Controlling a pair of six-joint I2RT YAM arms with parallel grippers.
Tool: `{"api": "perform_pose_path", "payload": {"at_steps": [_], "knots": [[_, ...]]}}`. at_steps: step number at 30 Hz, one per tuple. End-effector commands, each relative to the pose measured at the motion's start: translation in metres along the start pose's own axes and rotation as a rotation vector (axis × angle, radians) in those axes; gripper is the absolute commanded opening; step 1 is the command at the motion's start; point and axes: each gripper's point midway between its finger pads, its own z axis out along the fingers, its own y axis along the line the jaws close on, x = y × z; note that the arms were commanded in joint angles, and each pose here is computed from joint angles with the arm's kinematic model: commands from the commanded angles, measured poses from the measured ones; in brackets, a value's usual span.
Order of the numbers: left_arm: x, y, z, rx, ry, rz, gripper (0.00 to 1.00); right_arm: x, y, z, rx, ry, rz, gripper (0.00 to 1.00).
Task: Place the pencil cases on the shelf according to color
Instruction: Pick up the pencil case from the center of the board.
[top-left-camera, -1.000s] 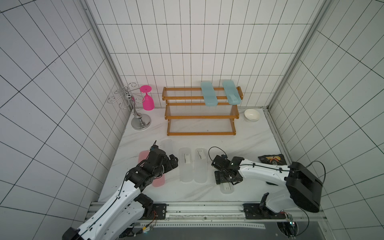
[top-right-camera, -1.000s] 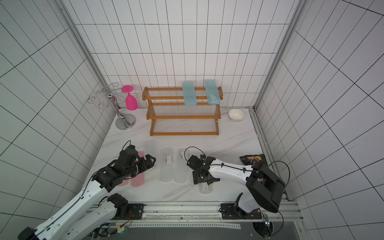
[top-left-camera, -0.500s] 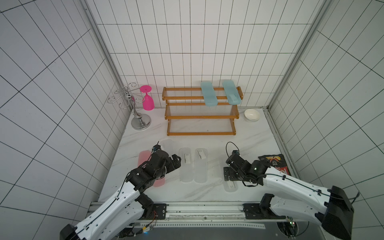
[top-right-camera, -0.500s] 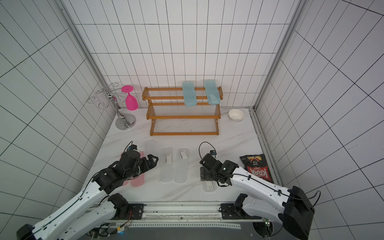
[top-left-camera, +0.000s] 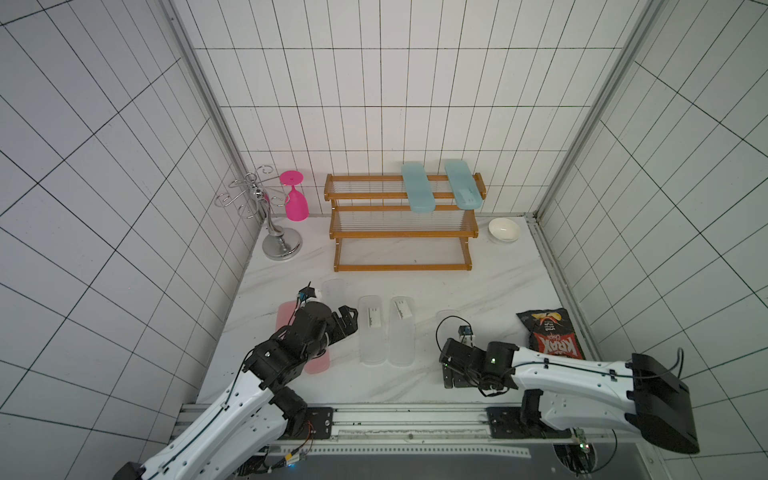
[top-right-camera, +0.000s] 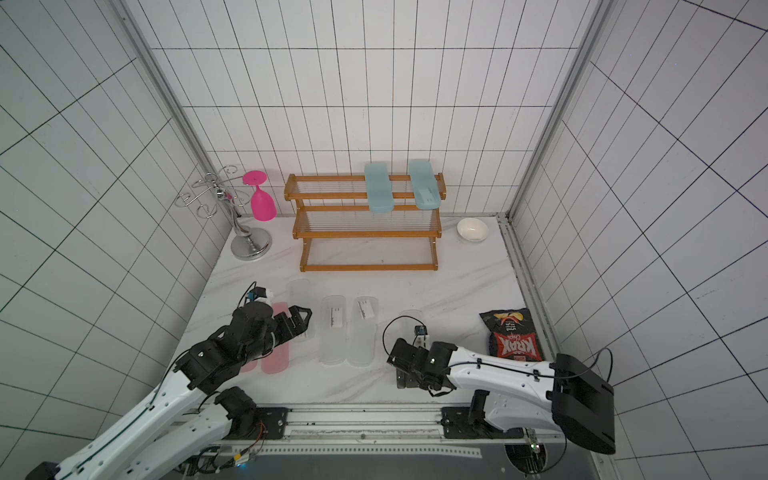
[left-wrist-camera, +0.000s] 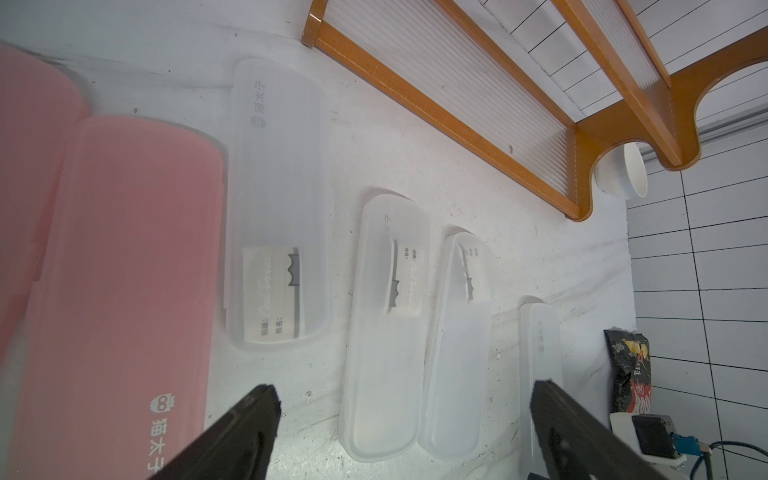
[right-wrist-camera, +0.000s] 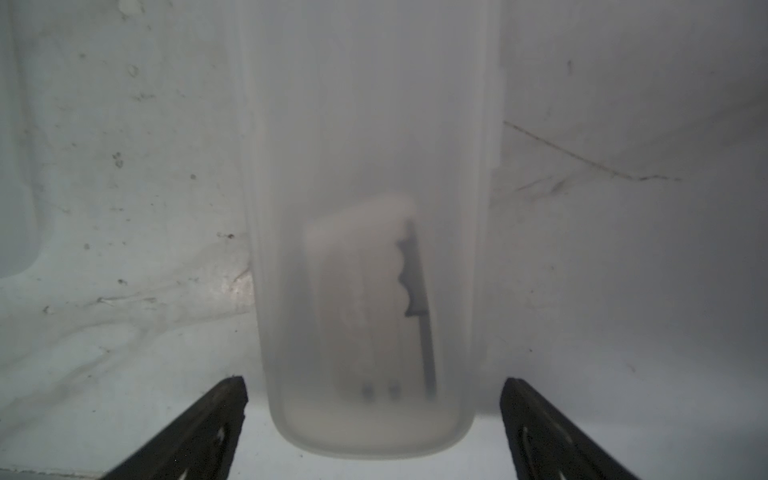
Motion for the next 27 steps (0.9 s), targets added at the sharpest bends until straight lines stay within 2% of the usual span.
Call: {"api": "perform_pose_path", "payload": {"at_steps": [1, 11, 16, 19, 24, 27], "knots": [[-0.007, -0.009, -0.006, 0.024, -0.019, 0.011, 0.98, -0.004, 0.002, -0.002, 0.025, -0.016, 0.028, 0.98], [-0.011, -0.011, -0.011, 0.017, -0.026, 0.016, 0.98, -0.006, 0.01, 0.008, 0.028, -0.013, -0.006, 0.94], [-0.014, -0.008, -0.011, -0.005, -0.037, -0.003, 0.98, -0.008, 0.009, 0.006, 0.023, -0.026, -0.006, 0.89], [-0.015, -0.007, -0.016, -0.027, -0.032, 0.004, 0.98, -0.007, 0.003, 0.004, 0.037, -0.042, 0.008, 0.82], [-0.017, -0.004, -0.027, -0.041, -0.035, 0.022, 0.98, -0.017, -0.01, -0.022, 0.099, -0.137, -0.019, 0.75], [-0.023, -0.008, -0.033, -0.018, -0.061, 0.008, 0.98, -0.024, -0.014, -0.037, 0.097, -0.175, -0.02, 0.76]]}}
